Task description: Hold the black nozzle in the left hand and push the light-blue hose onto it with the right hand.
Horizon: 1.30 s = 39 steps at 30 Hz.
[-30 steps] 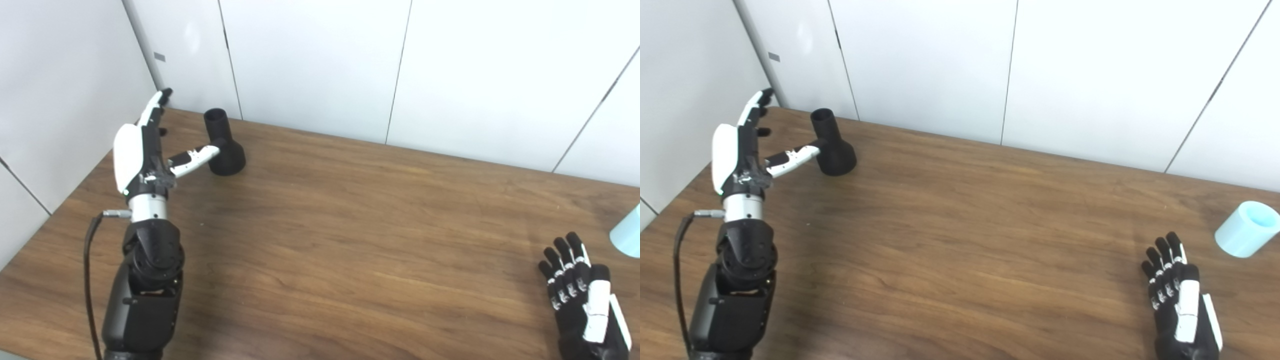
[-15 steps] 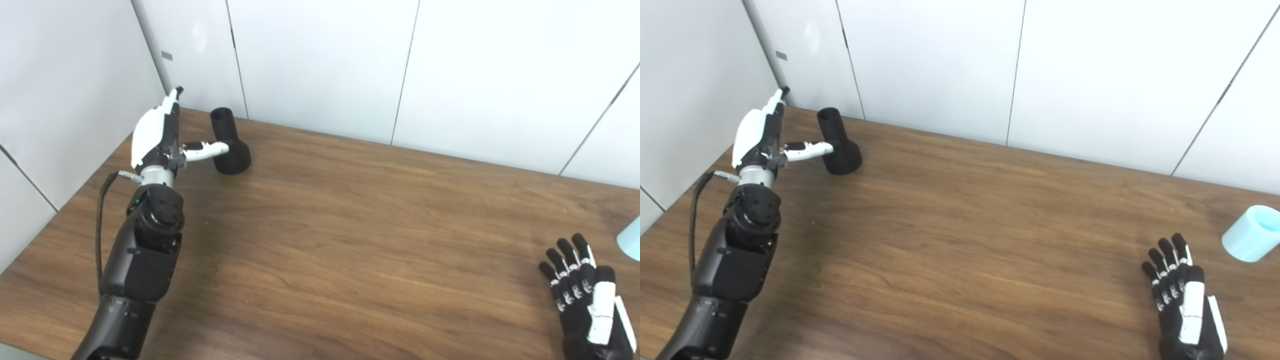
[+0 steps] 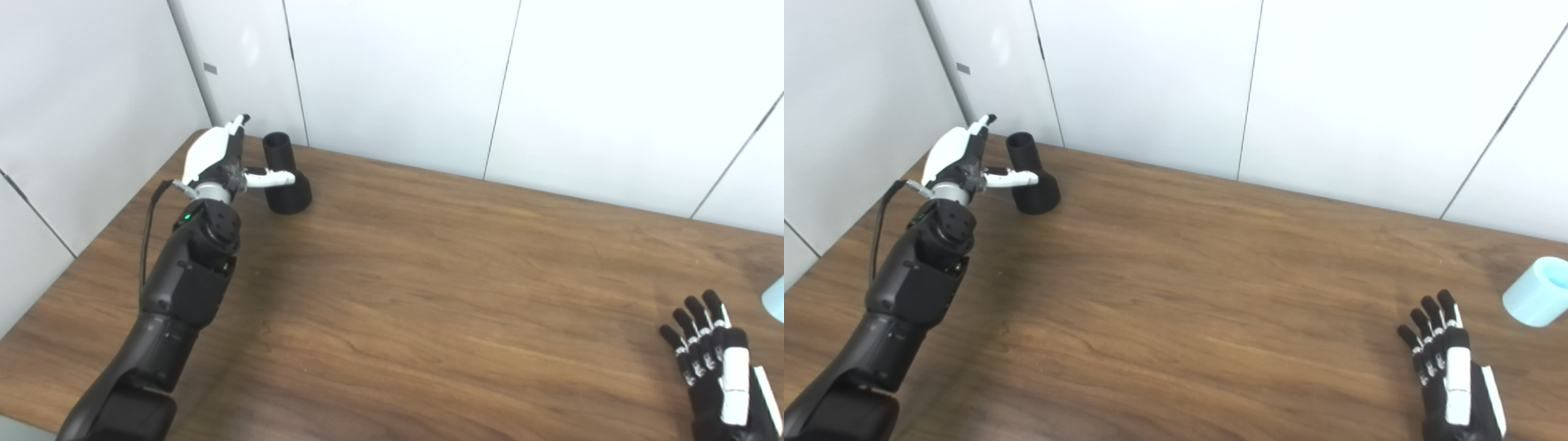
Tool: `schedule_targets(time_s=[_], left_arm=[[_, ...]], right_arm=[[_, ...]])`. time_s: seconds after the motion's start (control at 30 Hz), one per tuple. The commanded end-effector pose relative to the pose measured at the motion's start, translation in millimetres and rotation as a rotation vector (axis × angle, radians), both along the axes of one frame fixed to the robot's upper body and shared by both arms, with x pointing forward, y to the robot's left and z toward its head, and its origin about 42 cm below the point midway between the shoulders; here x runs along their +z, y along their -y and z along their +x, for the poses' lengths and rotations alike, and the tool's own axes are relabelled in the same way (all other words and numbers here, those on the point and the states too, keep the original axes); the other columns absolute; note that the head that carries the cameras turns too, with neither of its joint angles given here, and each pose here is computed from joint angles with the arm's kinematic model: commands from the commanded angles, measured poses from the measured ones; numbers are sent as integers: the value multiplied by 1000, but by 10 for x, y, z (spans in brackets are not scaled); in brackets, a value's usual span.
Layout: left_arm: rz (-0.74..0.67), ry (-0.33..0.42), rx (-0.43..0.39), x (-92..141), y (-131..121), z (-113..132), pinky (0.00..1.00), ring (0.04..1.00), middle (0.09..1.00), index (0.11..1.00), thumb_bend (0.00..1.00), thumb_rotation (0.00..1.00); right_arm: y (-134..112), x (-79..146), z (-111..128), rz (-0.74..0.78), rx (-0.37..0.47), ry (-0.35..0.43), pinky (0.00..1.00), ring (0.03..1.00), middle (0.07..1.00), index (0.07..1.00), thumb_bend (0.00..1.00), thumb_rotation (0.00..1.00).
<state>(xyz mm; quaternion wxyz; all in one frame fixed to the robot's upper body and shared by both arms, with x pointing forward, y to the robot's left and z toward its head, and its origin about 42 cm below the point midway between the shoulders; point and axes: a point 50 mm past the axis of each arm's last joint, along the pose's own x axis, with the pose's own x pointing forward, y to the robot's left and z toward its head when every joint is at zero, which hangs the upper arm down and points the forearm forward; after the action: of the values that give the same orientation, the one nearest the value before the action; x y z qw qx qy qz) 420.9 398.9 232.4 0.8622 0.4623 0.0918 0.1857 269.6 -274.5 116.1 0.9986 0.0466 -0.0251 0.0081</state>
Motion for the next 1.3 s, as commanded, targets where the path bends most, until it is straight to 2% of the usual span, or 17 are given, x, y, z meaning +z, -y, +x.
schedule_targets(time_s=[0.0,0.27,0.53,0.67,0.9,1.1,1.27], left_arm=[[57,63,13,290,-80,102,1000,1000,997,967,1000,375],[69,-4,6,204,-52,258,1000,1000,976,912,1000,396],[98,-58,11,106,-30,416,1000,1000,960,874,1000,385],[78,-55,10,58,-16,463,1000,1000,954,852,1000,361],[83,-64,-7,7,102,545,1000,1000,936,820,1000,364],[79,-57,-24,-4,180,570,1000,1000,937,817,996,370],[76,-32,-32,-27,208,563,1000,996,901,789,948,366]], right_arm=[[1,42,15,-12,-3,3,940,972,980,1000,539,945],[-26,60,24,-25,-14,3,911,950,964,1000,491,959],[-57,73,23,-17,-15,18,908,947,961,1000,499,944],[-69,91,25,-18,-13,17,909,952,966,1000,519,931],[-81,91,15,-48,-16,11,909,950,966,1000,457,992],[-72,85,-3,-46,-13,9,926,956,969,1000,448,1000],[-75,83,-24,-50,-11,15,910,951,960,1000,468,991]])
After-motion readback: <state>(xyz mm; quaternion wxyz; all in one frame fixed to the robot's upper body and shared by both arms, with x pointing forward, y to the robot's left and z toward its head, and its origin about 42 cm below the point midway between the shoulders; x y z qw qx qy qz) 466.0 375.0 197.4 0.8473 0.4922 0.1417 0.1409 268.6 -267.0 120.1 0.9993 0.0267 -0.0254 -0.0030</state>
